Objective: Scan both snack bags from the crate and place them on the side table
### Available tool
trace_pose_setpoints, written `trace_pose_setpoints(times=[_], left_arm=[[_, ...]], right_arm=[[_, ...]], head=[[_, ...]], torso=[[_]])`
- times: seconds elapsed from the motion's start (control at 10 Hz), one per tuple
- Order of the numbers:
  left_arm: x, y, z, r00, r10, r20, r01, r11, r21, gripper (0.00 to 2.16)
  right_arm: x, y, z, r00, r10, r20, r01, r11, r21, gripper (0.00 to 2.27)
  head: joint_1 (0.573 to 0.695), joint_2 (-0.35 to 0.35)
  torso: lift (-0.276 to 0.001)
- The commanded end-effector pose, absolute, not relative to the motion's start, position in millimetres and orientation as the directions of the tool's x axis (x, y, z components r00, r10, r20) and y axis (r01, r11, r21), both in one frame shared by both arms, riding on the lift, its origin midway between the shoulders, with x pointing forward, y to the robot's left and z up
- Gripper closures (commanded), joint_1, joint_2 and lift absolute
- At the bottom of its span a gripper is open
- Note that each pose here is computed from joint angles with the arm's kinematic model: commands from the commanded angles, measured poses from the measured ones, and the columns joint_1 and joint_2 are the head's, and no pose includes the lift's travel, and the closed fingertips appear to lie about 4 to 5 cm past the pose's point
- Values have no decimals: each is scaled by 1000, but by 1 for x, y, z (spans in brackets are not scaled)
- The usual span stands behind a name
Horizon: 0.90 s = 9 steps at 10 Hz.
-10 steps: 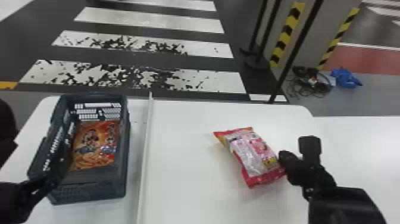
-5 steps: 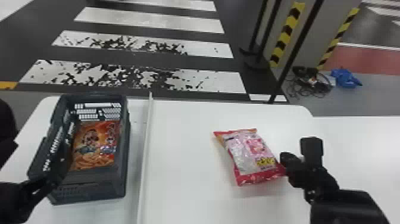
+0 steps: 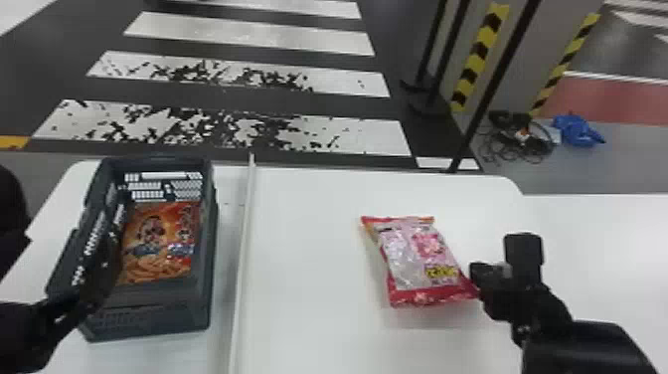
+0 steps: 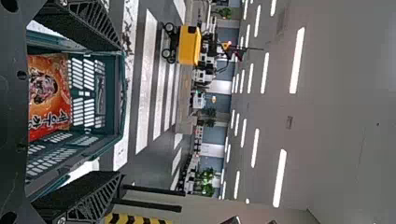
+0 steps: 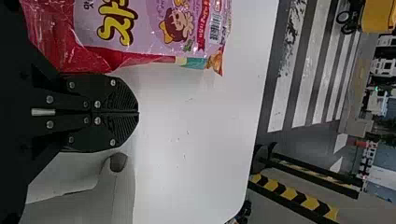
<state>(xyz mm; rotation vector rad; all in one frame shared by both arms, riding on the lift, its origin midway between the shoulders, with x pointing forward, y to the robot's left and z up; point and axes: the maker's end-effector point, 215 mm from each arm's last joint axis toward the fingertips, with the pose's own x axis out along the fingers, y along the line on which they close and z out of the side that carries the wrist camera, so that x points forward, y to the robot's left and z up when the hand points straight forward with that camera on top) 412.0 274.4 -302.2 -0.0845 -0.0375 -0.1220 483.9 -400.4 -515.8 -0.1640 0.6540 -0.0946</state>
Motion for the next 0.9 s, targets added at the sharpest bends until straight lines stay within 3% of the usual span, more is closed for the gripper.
trace_pose_setpoints(times=[0.0,0.5,0.7,0.8], left_arm=[[412,275,-302,992,-120,43,123,989,-82,43],[413,274,-302,992,-121,42,124,989,-82,46],[412,274,-304,992,-120,39,123,989,-82,46],[412,274,-304,992,-120,39,123,989,-82,46]], right_arm=[[480,-399,-513,787,-140,-601,37,983,-182,2128],[468,-385,-511,775,-121,-620,21,986,-167,2128],[472,-395,-493,803,-157,-575,43,977,-207,2037],[477,-400,-459,857,-152,-492,54,977,-208,1396]], head=[[695,-157],[695,-143],[695,-141],[695,-148]], torso=[[-98],[-98],[-98],[-98]])
